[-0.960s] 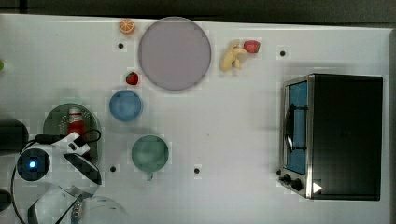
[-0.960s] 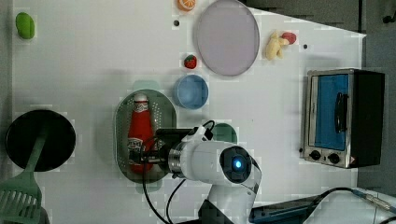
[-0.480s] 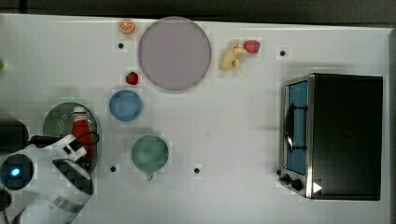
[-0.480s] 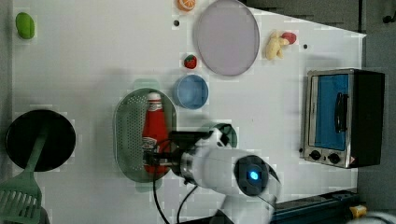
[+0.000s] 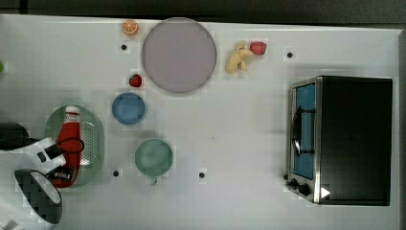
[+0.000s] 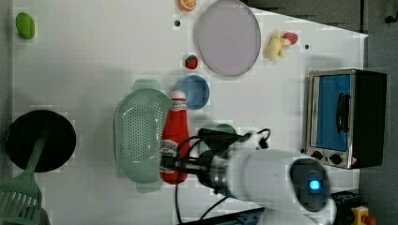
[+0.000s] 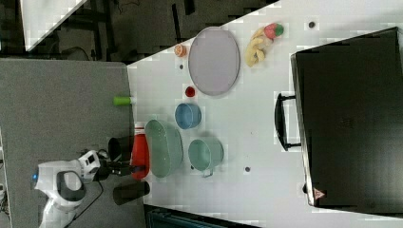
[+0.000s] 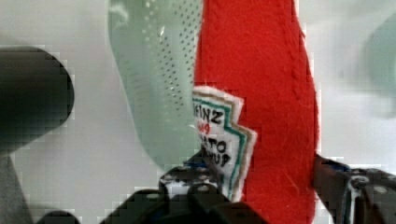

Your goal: Pick ketchup from strainer and place it on the table

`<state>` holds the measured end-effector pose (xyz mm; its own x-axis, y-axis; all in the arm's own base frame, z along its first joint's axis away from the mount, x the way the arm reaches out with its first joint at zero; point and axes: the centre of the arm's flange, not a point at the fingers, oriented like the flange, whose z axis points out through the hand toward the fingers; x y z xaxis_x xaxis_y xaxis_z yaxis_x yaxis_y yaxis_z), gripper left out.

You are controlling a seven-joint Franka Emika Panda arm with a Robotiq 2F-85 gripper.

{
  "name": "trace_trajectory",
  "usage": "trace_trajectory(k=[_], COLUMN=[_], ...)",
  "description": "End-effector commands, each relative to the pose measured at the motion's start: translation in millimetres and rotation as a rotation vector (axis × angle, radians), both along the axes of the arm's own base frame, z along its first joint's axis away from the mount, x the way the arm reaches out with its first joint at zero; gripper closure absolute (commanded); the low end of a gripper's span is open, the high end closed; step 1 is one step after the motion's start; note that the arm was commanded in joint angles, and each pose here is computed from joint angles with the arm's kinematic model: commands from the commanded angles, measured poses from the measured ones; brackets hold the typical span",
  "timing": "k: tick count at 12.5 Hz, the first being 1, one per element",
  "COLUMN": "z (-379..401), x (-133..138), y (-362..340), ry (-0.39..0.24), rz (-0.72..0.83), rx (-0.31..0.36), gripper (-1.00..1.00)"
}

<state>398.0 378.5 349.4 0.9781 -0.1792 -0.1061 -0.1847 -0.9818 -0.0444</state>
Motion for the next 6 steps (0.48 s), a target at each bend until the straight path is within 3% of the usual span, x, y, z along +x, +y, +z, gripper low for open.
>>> trace_trajectory(k=[1,6], z=[46.1,98.3], x=[48.3,110.4], y=[-43.7,-124.8], ry=[-0.018,-0.047], rz=[0.05,0.007], rx=[0.015,0.009], gripper=[-0.22,-0.22])
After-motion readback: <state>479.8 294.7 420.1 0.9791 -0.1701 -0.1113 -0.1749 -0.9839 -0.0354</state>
